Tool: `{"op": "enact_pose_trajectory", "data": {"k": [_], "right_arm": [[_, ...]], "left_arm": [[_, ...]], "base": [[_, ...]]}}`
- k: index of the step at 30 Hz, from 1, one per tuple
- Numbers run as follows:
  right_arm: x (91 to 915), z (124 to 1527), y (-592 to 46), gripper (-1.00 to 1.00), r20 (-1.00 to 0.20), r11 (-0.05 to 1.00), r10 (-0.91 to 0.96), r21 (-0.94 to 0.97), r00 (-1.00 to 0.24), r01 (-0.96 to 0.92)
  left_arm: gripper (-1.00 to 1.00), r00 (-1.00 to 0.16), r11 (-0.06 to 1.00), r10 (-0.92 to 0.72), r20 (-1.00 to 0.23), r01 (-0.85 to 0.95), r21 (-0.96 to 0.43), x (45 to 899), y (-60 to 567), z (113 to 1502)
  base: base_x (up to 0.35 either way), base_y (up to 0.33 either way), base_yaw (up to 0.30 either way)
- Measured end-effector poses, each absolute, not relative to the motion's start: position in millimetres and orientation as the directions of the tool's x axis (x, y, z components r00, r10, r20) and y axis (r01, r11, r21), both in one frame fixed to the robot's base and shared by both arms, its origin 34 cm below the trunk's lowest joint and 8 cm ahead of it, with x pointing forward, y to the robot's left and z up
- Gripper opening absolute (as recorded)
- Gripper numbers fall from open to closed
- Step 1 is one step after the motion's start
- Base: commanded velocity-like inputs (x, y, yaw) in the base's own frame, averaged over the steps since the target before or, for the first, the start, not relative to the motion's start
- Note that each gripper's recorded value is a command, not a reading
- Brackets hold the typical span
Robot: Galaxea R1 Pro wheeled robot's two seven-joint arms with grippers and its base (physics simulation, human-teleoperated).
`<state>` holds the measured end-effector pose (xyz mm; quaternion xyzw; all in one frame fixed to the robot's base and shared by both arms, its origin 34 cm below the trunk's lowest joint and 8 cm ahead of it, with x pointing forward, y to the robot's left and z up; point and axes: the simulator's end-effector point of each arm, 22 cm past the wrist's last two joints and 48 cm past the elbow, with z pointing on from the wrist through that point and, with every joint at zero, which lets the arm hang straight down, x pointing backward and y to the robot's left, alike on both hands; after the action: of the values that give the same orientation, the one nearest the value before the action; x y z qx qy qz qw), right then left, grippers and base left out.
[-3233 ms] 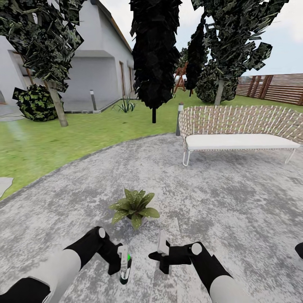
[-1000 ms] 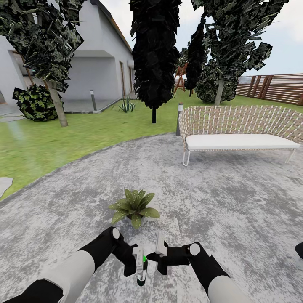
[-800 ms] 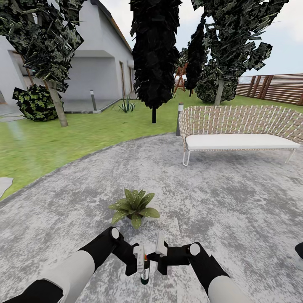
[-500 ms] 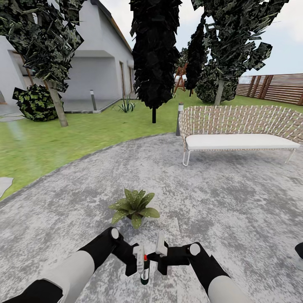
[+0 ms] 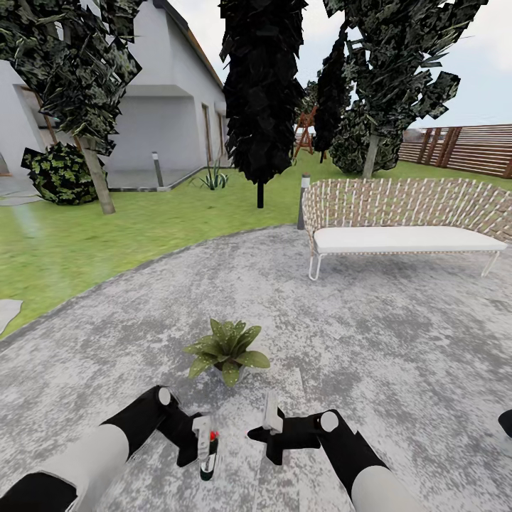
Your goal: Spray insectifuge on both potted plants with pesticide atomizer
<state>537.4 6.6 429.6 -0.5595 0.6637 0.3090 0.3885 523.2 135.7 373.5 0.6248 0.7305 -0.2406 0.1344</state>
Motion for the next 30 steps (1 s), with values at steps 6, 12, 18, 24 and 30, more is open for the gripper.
{"op": "enact_pose_trajectory", "data": {"k": [6,12,18,24,30], "right_arm": [[538,429,5,-1.00,-0.861,0.186,-0.503,-0.025,-0.074,-0.982],[539,429,3,1.00,-0.861,0.194,-0.502,-0.024,-0.078,-0.981],[575,419,-36,1.00,-0.840,0.340,-0.534,-0.109,-0.096,-0.934],[588,366,-103,1.00,-0.788,0.584,-0.561,-0.159,-0.254,-0.796],[587,330,-169,1.00,-0.748,0.805,-0.522,-0.274,-0.409,-0.527]], "left_arm": [[-1.00,-0.289,0.248,0.875,-0.388,0.957,-0.153,526,235,352],[-1.00,-0.343,0.334,0.865,-0.366,0.938,-0.089,536,265,343],[-1.00,-0.471,0.543,0.705,-0.530,0.840,-0.024,584,247,358],[-1.00,-0.640,0.855,0.410,-0.650,0.517,0.030,614,277,348],[-1.00,-0.657,0.966,0.219,-0.722,0.249,0.066,596,317,331]], "base": [[0.000,0.000,0.000],[0.000,0.000,0.000],[0.000,0.000,0.000],[0.000,0.000,0.000],[0.000,0.000,0.000]]}}
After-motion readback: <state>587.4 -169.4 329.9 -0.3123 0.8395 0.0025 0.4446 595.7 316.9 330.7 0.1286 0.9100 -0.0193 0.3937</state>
